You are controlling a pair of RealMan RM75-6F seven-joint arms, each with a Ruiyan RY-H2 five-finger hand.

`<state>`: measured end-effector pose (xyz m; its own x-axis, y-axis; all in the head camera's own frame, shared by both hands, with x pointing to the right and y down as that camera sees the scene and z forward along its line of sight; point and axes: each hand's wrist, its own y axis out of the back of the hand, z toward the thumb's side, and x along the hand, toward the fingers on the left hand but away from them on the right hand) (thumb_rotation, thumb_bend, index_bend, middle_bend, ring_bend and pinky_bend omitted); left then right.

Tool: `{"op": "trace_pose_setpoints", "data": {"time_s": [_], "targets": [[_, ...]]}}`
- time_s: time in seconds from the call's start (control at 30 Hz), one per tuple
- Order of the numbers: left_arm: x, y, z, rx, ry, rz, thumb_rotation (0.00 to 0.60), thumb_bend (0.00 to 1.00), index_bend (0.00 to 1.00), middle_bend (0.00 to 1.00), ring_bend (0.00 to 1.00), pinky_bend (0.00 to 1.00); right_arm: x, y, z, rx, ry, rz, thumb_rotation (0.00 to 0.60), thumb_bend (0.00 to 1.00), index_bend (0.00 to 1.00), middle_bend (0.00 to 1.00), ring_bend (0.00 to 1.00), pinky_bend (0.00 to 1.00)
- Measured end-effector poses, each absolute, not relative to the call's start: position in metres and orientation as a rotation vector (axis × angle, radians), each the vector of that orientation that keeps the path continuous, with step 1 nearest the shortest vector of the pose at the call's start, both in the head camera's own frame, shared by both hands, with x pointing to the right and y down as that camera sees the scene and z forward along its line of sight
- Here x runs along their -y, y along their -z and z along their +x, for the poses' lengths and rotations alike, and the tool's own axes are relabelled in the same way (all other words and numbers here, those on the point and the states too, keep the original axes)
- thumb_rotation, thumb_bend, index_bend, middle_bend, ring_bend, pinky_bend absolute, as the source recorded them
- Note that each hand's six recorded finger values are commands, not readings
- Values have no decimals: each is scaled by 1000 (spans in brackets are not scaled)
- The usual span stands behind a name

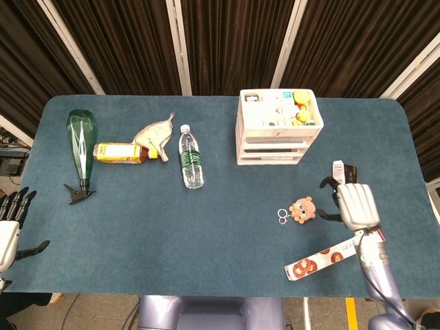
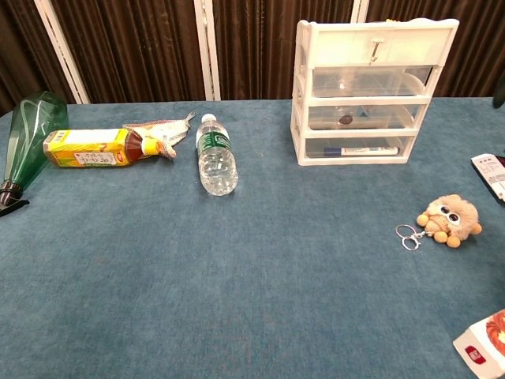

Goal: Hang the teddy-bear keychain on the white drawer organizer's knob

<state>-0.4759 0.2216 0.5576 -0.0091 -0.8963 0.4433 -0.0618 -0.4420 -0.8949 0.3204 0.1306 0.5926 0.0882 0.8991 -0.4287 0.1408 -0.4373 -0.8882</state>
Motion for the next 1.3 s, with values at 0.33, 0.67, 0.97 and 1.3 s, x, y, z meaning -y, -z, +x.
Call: {"op": "trace_pose_setpoints", "data": {"time_s": [0.33, 0.67, 0.97, 1.3], "targets": [[-221, -558, -477, -1026, 1531, -1592, 600, 0, 0, 0, 0, 0, -134, -644, 280, 920, -1516, -1757, 600, 200, 470, 1000, 1000, 975], [-220, -558, -477, -1032, 1528, -1607, 600, 0, 0, 0, 0, 0, -153, -673, 263, 893, -1562, -1792, 600, 239, 497, 1000, 1000, 975], [-220, -559, -477, -1036, 1531, -1616, 600, 0, 0, 0, 0, 0, -165, -687, 257, 917, -1577, -1808, 600, 239, 523, 1000, 1000, 975], [-219, -558, -478, -1041, 1531, -1614, 600, 0, 0, 0, 0, 0, -173, -705, 264, 920, -1637, -1797, 600, 239, 538, 1000, 1000, 975]]}}
